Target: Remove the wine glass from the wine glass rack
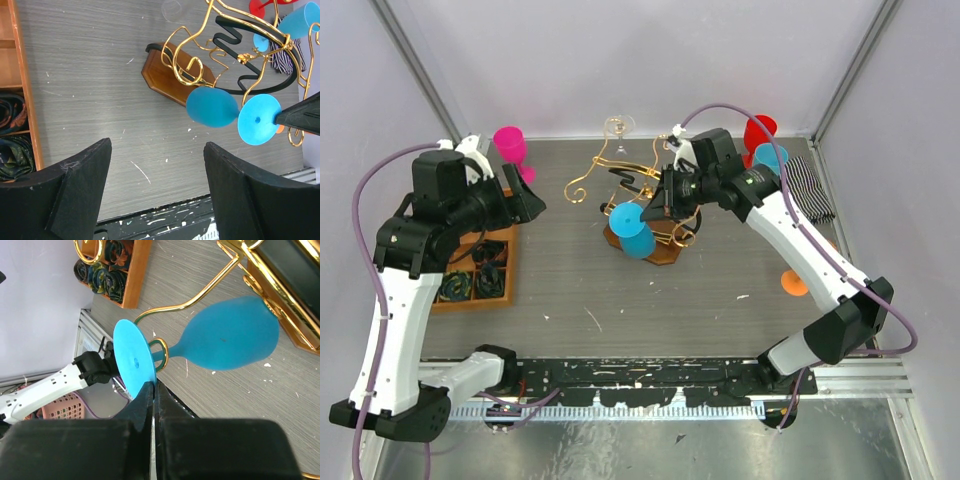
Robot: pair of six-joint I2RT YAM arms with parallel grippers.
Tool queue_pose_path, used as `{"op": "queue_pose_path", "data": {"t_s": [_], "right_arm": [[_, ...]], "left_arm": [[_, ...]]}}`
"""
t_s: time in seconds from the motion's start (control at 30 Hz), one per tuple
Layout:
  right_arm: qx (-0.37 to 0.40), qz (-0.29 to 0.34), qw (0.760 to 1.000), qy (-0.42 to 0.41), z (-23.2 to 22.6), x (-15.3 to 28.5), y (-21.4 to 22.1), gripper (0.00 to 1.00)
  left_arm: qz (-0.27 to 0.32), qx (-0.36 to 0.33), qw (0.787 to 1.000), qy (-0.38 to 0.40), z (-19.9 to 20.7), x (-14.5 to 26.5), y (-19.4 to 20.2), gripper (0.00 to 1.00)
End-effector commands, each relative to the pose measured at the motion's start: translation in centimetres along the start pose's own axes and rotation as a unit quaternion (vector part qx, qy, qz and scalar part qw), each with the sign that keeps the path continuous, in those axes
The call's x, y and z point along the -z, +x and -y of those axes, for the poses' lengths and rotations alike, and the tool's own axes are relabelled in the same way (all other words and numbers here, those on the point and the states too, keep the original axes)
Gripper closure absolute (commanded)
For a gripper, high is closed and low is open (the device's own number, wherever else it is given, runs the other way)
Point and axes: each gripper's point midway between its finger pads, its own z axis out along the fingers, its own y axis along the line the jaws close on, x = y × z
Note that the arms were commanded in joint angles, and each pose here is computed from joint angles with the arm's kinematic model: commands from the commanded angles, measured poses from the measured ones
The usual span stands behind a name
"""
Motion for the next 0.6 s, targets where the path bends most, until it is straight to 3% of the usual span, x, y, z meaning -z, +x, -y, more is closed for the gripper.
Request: {"op": "queue_pose_path", "data": {"t_s": [0.0, 0.37, 0.47, 0.57], "right_arm": [[0.024, 0.035, 0.999, -0.023, -2.0, 1.6, -1.3, 0.99], [0.029, 0.050, 0.997, -0.058, -3.9, 1.8, -2.8, 0.98], [0.027, 0.039, 0.997, -0.069, -4.1, 1.4, -2.5, 0.73], [0.024, 0.028, 0.997, -0.073, -3.9, 0.9, -2.2, 0.67]], "left_arm": [[0.000, 0.004, 1.000, 0.012, 0.4, 0.4, 0.3, 0.19], [0.000, 0.013, 1.000, 0.008, 0.2, 0.6, 0.7, 0.19], [0.002, 0.014, 1.000, 0.003, 0.1, 0.7, 0.6, 0.19], [0.001, 0.017, 1.000, 0.002, 0.0, 0.7, 0.6, 0.19]]}}
